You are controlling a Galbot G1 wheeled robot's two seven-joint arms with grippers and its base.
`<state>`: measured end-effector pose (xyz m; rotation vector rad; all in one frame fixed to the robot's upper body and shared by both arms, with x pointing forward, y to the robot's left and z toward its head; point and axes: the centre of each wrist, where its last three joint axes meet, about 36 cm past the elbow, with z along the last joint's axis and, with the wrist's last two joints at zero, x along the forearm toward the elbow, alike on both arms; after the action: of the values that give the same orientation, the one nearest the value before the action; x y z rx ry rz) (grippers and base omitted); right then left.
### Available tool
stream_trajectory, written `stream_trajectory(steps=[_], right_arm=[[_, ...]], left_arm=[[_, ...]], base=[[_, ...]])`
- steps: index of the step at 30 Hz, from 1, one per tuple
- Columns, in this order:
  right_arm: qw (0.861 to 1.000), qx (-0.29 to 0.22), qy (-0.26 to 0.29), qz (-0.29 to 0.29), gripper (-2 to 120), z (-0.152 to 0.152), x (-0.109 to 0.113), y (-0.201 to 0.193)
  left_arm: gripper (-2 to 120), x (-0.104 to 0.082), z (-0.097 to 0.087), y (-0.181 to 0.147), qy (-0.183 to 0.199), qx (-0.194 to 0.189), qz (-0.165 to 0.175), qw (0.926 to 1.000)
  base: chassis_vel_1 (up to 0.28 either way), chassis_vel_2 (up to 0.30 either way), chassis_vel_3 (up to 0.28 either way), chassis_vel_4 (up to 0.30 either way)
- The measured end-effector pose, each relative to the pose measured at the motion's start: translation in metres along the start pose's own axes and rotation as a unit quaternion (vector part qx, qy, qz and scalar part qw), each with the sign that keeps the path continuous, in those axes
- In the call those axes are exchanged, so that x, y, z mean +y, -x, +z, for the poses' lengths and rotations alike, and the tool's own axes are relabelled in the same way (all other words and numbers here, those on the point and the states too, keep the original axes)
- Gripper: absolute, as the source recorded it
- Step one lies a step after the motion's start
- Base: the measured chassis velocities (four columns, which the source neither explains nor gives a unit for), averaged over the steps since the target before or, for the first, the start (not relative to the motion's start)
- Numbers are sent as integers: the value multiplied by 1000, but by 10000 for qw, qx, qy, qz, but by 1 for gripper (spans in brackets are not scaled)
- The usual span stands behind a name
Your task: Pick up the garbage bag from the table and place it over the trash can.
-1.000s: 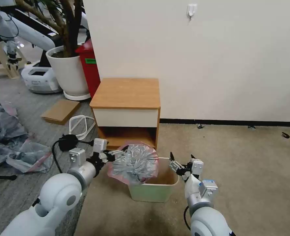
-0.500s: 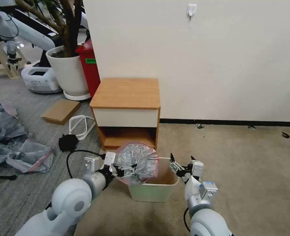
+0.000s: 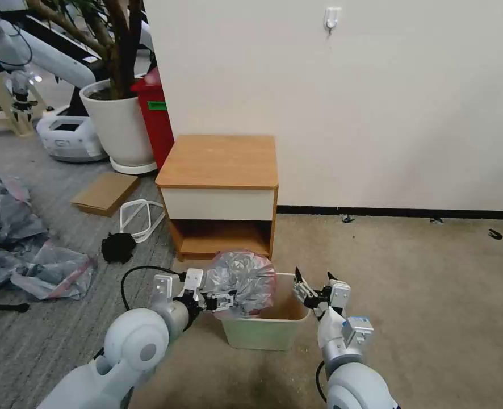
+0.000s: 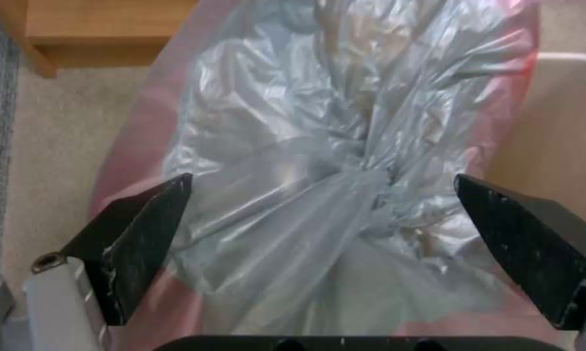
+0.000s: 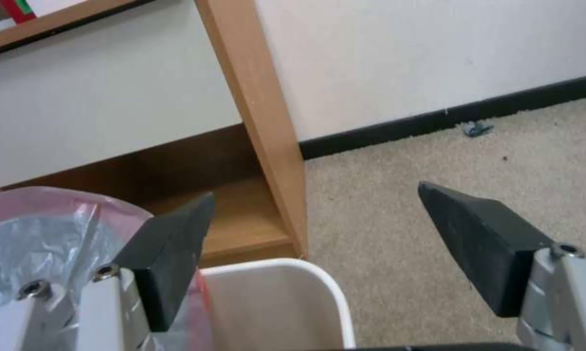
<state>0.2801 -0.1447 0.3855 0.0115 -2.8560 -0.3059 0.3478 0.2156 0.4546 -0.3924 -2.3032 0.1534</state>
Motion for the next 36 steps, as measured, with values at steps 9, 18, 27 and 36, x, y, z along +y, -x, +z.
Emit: stream_trajectory(steps=[9, 18, 27, 36], right_arm=[[10000, -19, -35, 8, 80, 1, -3, 1], [10000, -26, -55, 42, 72, 5, -6, 5], [10000, -21, -61, 62, 68, 7, -7, 7], [9999, -7, -65, 94, 65, 10, -8, 9]], left_arm=[[100, 0, 3, 12, -17, 99, -20, 9999], [90, -2, 7, 26, -53, 207, -118, 9997], [77, -1, 8, 33, -67, 274, -170, 9995], [70, -3, 9, 43, -106, 371, -267, 9989]], base=[[0, 0, 0, 0], [0, 0, 0, 0], [0, 0, 0, 0], [0, 0, 0, 0]])
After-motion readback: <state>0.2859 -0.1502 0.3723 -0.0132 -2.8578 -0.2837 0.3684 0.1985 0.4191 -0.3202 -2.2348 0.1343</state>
